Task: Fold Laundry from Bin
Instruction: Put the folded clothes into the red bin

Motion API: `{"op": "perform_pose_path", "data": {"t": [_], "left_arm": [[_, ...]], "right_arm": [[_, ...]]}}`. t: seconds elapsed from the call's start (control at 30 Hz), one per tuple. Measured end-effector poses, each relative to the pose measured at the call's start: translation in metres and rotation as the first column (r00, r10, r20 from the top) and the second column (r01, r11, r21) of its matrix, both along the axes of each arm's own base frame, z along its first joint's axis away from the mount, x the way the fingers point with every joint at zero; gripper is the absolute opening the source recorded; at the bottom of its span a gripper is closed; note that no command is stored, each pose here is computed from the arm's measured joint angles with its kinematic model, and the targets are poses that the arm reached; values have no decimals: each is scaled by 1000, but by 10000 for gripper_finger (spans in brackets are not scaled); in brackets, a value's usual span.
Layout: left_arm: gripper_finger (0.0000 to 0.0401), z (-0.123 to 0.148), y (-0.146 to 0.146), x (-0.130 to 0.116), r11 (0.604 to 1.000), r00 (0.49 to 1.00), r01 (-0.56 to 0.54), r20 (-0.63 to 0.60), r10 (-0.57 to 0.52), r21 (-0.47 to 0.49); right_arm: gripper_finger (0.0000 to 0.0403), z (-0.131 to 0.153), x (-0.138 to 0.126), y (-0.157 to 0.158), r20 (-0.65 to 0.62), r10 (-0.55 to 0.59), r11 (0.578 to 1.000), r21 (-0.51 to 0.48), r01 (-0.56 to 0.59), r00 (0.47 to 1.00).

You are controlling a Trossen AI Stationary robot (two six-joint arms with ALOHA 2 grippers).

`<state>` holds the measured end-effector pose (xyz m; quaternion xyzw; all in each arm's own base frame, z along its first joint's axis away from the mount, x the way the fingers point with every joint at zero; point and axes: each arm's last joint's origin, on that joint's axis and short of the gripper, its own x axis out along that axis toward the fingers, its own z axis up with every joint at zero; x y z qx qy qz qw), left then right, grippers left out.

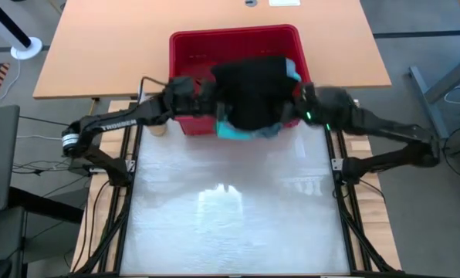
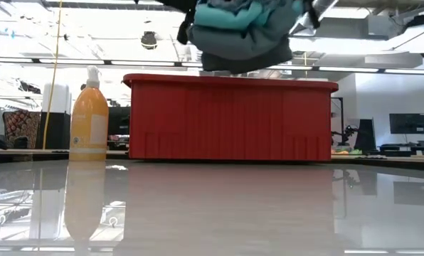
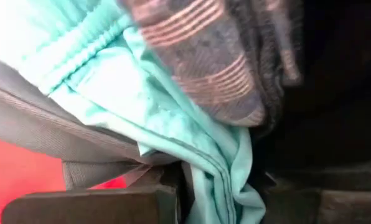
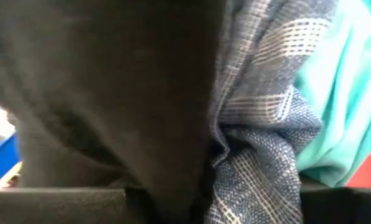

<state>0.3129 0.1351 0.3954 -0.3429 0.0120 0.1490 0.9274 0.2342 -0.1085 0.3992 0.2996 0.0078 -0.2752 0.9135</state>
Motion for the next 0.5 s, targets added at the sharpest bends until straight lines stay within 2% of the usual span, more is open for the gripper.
{"op": "perform_pose_path", "data": {"t": [0.13, 0.23, 0.33, 0.5], "left_arm": [[61, 5, 42, -19, 994, 994, -101, -25, 102, 32], [60, -5, 84, -27, 989, 989, -147, -31, 147, -7], [60, -29, 120, -22, 984, 987, -157, -53, 153, -80], [60, -69, 160, -15, 967, 975, -193, -147, 169, -166]], "right_arm": [[160, 10, 15, -56, -24, 6, 1000, -24, -6, 1000], [160, 10, 26, -100, -39, 5, 1000, -17, -6, 999], [160, -5, 38, -138, -94, -4, 999, 46, 9, 996], [160, -50, 52, -183, -194, -24, 987, 149, 54, 981]]}}
